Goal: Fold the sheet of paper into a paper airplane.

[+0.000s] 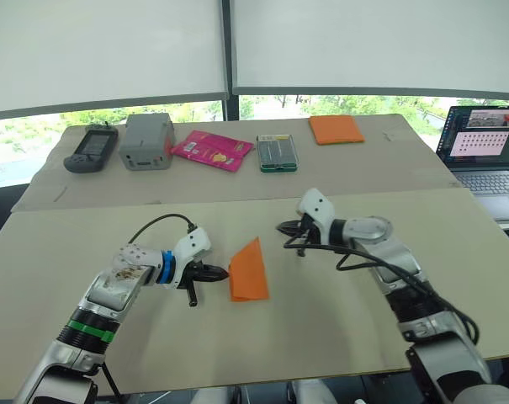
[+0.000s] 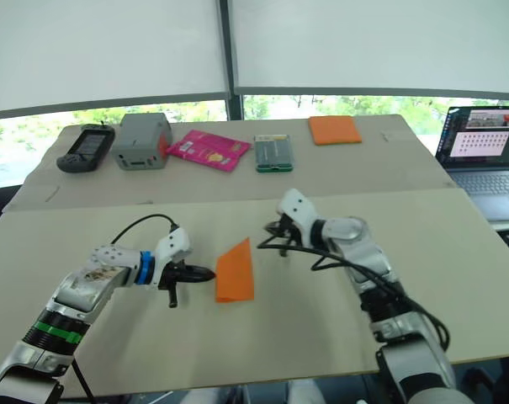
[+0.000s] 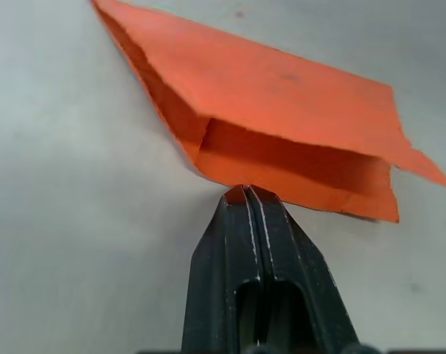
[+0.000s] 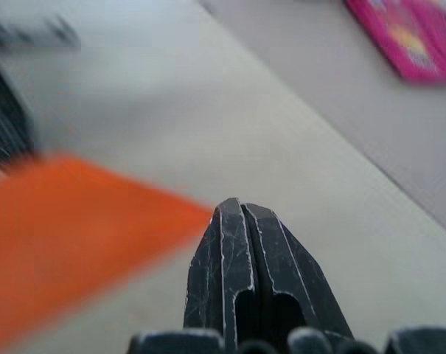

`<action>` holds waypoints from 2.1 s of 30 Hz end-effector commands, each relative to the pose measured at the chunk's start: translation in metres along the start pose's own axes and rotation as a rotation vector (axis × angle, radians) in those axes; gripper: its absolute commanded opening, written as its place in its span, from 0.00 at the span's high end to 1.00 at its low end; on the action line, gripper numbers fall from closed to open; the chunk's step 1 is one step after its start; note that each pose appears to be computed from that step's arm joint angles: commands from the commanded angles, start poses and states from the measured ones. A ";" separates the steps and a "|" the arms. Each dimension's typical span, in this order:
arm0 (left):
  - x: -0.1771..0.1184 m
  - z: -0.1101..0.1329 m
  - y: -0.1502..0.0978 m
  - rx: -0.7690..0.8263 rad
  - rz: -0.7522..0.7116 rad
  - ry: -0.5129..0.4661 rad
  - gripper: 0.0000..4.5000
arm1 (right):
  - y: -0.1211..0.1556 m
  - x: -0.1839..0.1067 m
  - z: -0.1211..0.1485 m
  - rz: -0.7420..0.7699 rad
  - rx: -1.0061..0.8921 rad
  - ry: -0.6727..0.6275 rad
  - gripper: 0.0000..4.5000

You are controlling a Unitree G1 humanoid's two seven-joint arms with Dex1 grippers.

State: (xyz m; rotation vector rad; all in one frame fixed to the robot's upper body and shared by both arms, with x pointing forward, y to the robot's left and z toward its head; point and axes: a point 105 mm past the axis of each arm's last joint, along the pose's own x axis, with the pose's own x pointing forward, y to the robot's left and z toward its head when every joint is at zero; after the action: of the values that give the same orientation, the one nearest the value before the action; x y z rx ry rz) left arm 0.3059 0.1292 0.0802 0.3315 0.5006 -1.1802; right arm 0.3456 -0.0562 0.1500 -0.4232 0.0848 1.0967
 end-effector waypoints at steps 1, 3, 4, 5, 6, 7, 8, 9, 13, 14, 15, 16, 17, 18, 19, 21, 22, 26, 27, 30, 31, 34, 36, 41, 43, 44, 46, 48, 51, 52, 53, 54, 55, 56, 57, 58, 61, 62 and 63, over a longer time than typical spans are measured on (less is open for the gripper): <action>0.001 -0.002 -0.003 0.001 -0.012 0.006 0.99 | 0.027 0.009 -0.003 0.053 0.011 0.019 1.00; 0.000 -0.002 -0.002 0.001 -0.008 0.007 0.99 | 0.039 0.016 -0.015 0.074 -0.002 0.063 1.00; 0.000 -0.002 -0.002 0.002 -0.006 0.007 0.99 | 0.041 0.018 -0.018 0.078 0.003 0.074 1.00; -0.001 -0.001 -0.001 0.002 -0.004 0.008 0.99 | 0.043 0.020 -0.024 0.079 0.002 0.095 1.00; -0.004 -0.001 0.001 0.006 0.008 0.006 0.99 | 0.045 0.020 -0.032 0.087 -0.004 0.124 1.00; -0.006 0.000 0.003 0.009 0.016 0.006 0.99 | 0.047 0.020 -0.037 0.093 -0.010 0.145 1.00; -0.007 0.002 0.005 0.007 0.026 -0.005 0.99 | 0.048 0.020 -0.040 0.093 -0.001 0.152 1.00; -0.009 0.006 0.007 -0.003 0.036 -0.033 0.99 | 0.049 0.020 -0.043 0.096 0.010 0.160 1.00; -0.009 0.030 0.011 -0.049 0.048 -0.170 0.99 | 0.059 0.019 -0.064 0.130 0.000 0.243 1.00; -0.006 0.039 0.009 -0.053 0.034 -0.213 0.99 | 0.060 0.018 -0.069 0.129 0.007 0.259 1.00; -0.003 0.048 0.007 -0.057 0.024 -0.252 0.99 | 0.062 0.017 -0.072 0.129 0.014 0.273 1.00; 0.001 0.054 0.005 -0.059 0.017 -0.274 0.99 | 0.063 0.016 -0.073 0.128 0.022 0.276 1.00; 0.003 0.057 0.005 -0.062 0.013 -0.286 0.99 | 0.064 0.016 -0.074 0.128 0.027 0.277 1.00; 0.007 0.056 0.004 -0.049 0.012 -0.273 0.99 | 0.065 0.015 -0.074 0.126 0.034 0.277 1.00; 0.013 0.055 0.004 -0.044 0.013 -0.261 0.99 | 0.065 0.015 -0.074 0.124 0.039 0.279 1.00; 0.025 0.051 0.006 -0.035 0.027 -0.227 0.99 | 0.065 0.013 -0.074 0.113 0.050 0.280 1.00; 0.031 0.043 0.009 -0.011 0.047 -0.174 0.99 | 0.065 0.012 -0.074 0.110 0.051 0.283 1.00; 0.043 0.025 0.015 0.043 0.083 -0.081 0.99 | 0.066 0.004 -0.074 0.105 0.051 0.288 1.00; 0.047 0.025 0.014 0.043 0.070 -0.083 0.99 | 0.064 0.000 -0.073 0.099 0.046 0.287 1.00; 0.058 0.021 0.009 0.031 0.030 -0.093 0.99 | 0.062 -0.008 -0.066 0.107 0.024 0.253 1.00; 0.060 0.017 0.008 0.036 0.021 -0.077 0.99 | 0.059 -0.009 -0.061 0.095 0.016 0.232 1.00; 0.060 0.011 0.007 0.033 0.011 -0.061 0.99 | 0.034 -0.006 -0.047 0.012 -0.016 0.156 1.00; 0.059 0.010 0.007 0.022 0.011 -0.064 0.99 | 0.013 -0.004 -0.038 -0.054 -0.042 0.111 1.00; 0.053 0.004 0.006 0.006 0.011 -0.047 0.99 | 0.000 0.010 -0.039 -0.038 -0.075 0.077 1.00; 0.052 0.003 0.007 0.002 0.014 -0.043 0.99 | -0.006 0.016 -0.039 -0.044 -0.078 0.070 1.00; 0.052 0.003 0.007 0.001 0.016 -0.041 0.99 | -0.008 0.019 -0.041 -0.042 -0.086 0.078 1.00; 0.051 0.002 0.007 -0.001 0.018 -0.039 0.99 | -0.011 0.024 -0.045 -0.037 -0.089 0.084 1.00; 0.051 0.003 0.006 -0.004 0.018 -0.039 0.99 | -0.013 0.031 -0.047 -0.036 -0.067 0.069 1.00; 0.052 0.002 0.004 -0.007 0.014 -0.037 0.99 | -0.011 0.036 -0.060 -0.027 -0.037 0.075 1.00; 0.052 0.003 0.003 -0.004 0.011 -0.041 0.99 | -0.010 0.036 -0.064 -0.021 -0.023 0.073 1.00; 0.052 0.006 0.002 0.002 0.000 -0.056 0.99 | -0.007 0.035 -0.068 -0.004 -0.021 0.080 1.00; 0.051 0.007 0.000 0.001 -0.008 -0.065 0.99 | -0.004 0.034 -0.070 0.012 -0.025 0.083 1.00; 0.051 0.008 -0.001 0.000 -0.013 -0.069 0.99 | -0.001 0.033 -0.072 0.023 -0.020 0.084 1.00; 0.051 0.008 -0.001 -0.001 -0.014 -0.068 0.99 | 0.001 0.032 -0.074 0.032 -0.017 0.085 1.00; 0.050 0.008 -0.001 -0.002 -0.014 -0.067 0.99 | 0.005 0.030 -0.077 0.051 -0.020 0.094 1.00; 0.049 0.008 -0.001 -0.002 -0.014 -0.066 0.99 | 0.008 0.028 -0.079 0.066 -0.022 0.100 1.00; 0.048 0.008 -0.002 -0.001 -0.022 -0.069 0.99 | 0.019 0.024 -0.084 0.110 -0.024 0.106 1.00; 0.048 0.009 -0.002 0.002 -0.028 -0.071 0.99 | 0.024 0.023 -0.084 0.129 -0.027 0.104 1.00; 0.048 0.009 -0.003 0.004 -0.034 -0.072 0.99 | 0.028 0.022 -0.083 0.143 -0.025 0.097 1.00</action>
State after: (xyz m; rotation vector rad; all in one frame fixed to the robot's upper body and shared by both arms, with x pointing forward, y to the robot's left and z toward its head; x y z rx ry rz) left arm 0.3254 0.0826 0.0732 0.2862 0.3880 -1.2044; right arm 0.3557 -0.0598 0.0757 -0.4992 0.1246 1.1580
